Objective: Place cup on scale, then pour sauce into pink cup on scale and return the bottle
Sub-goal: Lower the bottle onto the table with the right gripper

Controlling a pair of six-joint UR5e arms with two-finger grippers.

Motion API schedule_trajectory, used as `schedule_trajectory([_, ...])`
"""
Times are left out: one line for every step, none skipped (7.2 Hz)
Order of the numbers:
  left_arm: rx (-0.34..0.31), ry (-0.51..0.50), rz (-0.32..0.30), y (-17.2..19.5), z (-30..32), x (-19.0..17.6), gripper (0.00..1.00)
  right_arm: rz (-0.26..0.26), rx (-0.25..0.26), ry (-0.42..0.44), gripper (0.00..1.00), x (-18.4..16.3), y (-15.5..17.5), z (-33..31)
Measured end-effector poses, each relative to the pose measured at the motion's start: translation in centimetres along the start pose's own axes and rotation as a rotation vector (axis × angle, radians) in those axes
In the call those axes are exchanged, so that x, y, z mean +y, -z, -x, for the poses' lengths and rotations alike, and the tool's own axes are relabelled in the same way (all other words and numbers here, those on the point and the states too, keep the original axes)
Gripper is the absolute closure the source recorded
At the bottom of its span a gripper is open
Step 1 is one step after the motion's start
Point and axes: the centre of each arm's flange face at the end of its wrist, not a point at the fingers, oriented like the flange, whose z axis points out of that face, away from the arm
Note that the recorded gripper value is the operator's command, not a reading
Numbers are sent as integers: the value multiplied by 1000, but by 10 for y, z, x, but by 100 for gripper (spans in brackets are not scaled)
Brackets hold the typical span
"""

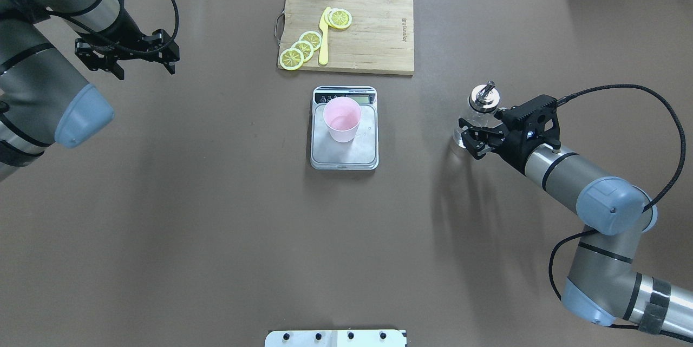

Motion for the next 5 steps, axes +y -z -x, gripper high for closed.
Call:
schedule_trajectory([0,0,0,0,0,0,2,1,0,1,80,1,0,0])
schedule_trajectory([-1,-1,1,-1,0,0,2,1,-2,0,73,4,-2,-2])
schedule_trajectory([-1,-1,1,-1,0,0,2,-5,-9,-4,73,11,-4,-6])
schedule_trajectory([-1,0,1,-1,0,0,2,-13,-24,-10,73,16,-6,-8])
schedule_trajectory([-2,0,1,-1,0,0,2,-16,-39,-14,73,17,-6,-8])
